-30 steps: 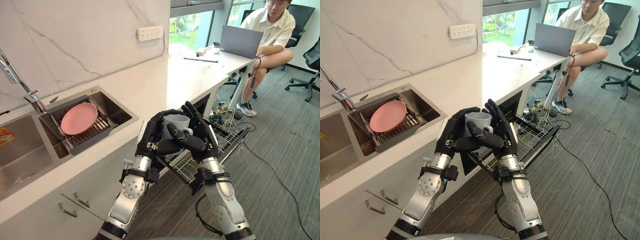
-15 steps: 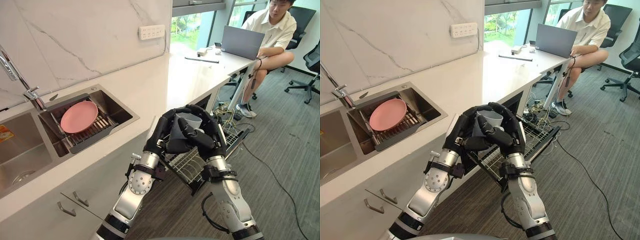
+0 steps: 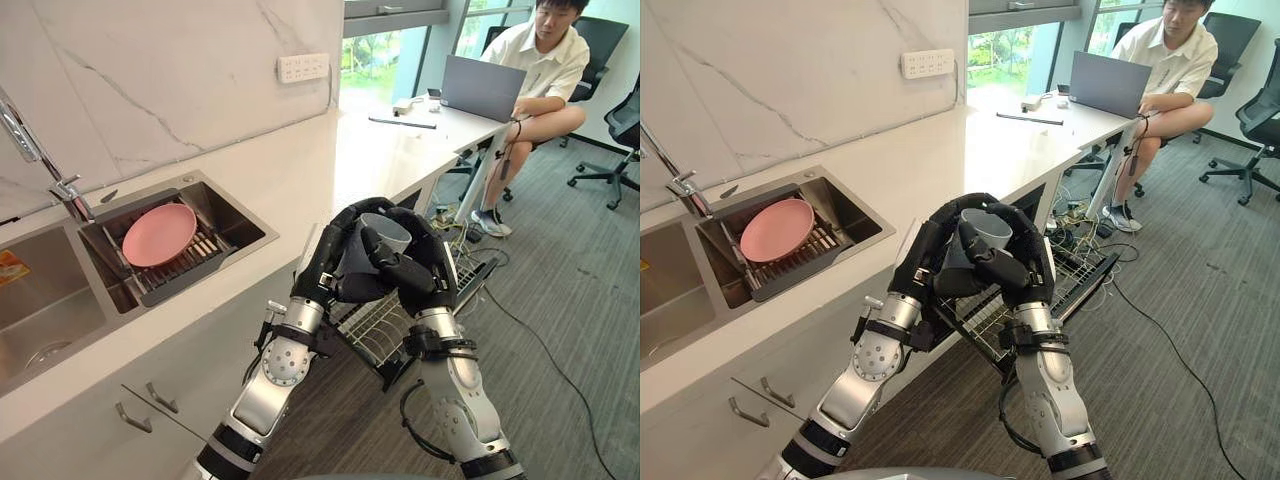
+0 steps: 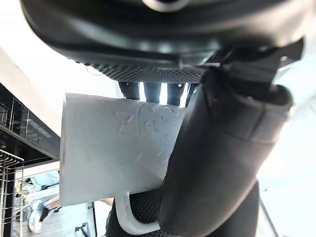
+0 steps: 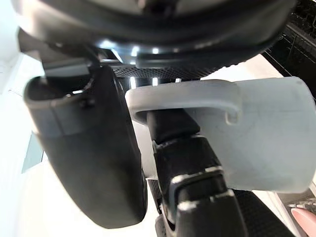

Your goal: Walk over to the sink, pick up the cup, carry it to the dishwasher, place the cup inside the dishwasher, then close the dishwasher door

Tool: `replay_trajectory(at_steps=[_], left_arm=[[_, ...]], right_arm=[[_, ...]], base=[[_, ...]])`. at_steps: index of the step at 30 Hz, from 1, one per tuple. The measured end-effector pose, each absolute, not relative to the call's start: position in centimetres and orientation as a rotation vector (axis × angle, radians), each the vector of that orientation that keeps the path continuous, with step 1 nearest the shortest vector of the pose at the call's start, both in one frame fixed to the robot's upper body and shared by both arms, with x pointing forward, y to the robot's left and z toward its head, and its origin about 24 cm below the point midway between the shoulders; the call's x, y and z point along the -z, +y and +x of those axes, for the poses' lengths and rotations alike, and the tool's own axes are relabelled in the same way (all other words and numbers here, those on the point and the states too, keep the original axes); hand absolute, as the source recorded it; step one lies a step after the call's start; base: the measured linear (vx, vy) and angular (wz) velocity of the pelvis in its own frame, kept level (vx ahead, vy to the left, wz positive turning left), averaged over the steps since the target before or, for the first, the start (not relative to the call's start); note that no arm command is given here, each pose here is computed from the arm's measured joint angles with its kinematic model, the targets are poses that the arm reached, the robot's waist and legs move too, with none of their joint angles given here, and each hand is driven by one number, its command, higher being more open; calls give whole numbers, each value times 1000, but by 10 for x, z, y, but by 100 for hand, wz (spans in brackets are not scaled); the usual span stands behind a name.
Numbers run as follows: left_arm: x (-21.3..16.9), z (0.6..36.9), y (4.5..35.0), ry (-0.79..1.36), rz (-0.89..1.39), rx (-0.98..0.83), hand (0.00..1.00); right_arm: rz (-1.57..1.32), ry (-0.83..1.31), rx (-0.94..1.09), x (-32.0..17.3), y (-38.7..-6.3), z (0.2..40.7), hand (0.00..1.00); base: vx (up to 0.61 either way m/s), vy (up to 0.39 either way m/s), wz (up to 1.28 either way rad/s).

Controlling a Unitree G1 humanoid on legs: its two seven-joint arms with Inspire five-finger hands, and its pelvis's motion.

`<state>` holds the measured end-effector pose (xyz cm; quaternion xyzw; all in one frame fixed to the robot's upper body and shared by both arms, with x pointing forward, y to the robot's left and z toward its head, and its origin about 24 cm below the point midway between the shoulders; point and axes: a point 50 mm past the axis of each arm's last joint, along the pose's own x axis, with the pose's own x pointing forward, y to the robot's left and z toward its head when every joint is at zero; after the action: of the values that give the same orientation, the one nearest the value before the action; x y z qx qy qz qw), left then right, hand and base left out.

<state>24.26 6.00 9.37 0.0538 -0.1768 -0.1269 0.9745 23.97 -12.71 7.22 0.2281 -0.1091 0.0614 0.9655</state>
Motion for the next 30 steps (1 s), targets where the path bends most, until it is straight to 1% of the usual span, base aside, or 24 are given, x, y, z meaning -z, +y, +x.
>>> replay_trajectory(at_steps=[6, 9, 13, 14, 16, 18, 23, 27, 30], left_arm=[[-92, 241, 66, -346, 88, 198, 90], [-94, 241, 69, -359, 65, 189, 90], [-101, 241, 87, -384, -27, 118, 90], [-104, 241, 94, -402, -54, 101, 90], [-104, 241, 99, -404, -64, 88, 90], [-101, 240, 99, -387, -91, 106, 90], [-88, 231, 95, -327, -123, 185, 90], [-78, 225, 98, -278, -150, 205, 90], [-63, 215, 103, -208, -176, 209, 90]], right_arm=[[379, -246, -94, -74, -122, 240, 30], [371, -251, -29, -74, -127, 240, 30], [354, -256, 130, -71, -155, 239, 30], [345, -259, 193, -70, -168, 238, 30], [336, -265, 243, -70, -180, 236, 30], [329, -273, 281, -71, -189, 235, 30], [303, -295, 293, -76, -191, 234, 30], [281, -312, 309, -79, -198, 233, 30], [272, -317, 340, -79, -206, 231, 30]], base=[[0, 0, 0], [0, 0, 0], [0, 0, 0], [0, 0, 0], [0, 0, 0], [0, 0, 0], [0, 0, 0], [0, 0, 0], [0, 0, 0]])
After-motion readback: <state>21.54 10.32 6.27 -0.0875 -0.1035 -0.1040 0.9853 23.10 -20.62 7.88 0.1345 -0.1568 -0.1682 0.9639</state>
